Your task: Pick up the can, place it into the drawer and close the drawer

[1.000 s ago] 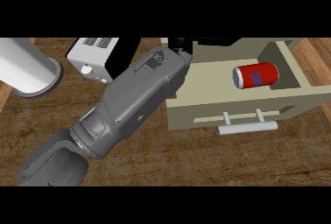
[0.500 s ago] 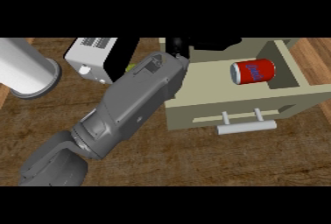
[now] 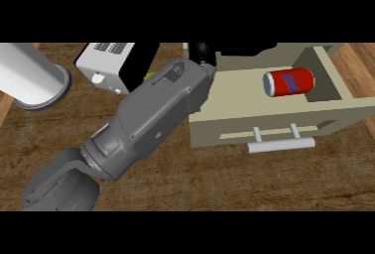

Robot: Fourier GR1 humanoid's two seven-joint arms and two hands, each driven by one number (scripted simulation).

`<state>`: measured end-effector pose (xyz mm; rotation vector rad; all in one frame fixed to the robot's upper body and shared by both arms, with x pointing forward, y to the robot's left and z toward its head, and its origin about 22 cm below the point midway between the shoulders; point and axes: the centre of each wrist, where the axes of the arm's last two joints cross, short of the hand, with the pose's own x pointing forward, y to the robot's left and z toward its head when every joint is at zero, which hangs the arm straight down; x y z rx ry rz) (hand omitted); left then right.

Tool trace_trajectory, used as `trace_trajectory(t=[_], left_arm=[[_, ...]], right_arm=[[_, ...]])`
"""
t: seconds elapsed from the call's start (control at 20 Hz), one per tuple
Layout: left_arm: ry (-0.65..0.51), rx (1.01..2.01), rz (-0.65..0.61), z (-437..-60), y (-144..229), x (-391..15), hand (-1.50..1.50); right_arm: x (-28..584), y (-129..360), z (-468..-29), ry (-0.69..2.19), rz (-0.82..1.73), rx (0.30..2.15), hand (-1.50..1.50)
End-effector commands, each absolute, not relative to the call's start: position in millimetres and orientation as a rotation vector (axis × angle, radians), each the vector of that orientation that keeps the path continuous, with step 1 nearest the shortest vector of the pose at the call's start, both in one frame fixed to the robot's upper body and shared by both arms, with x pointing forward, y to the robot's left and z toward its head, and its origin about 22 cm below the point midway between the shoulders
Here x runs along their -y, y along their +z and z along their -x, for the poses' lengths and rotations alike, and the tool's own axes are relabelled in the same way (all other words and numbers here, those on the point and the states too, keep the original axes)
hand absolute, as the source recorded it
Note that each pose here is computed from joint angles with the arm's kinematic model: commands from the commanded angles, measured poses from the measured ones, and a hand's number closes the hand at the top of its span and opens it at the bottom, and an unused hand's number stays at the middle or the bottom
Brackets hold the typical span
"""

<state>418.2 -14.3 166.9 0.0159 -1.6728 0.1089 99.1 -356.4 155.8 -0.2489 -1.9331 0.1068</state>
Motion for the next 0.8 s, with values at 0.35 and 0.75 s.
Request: trace_trajectory(t=[0.35,0.75], left_arm=[[0.113,1.773,0.025,-415.3,187.6,24.9,-1.5],[0.139,1.731,0.075,-416.0,191.1,24.2,-1.5]], right_arm=[[319.2,182.3,-119.4,0.437,0.465,2.054,-1.5],[287.4,178.1,-176.2,0.612,0.607,1.987,-1.5]])
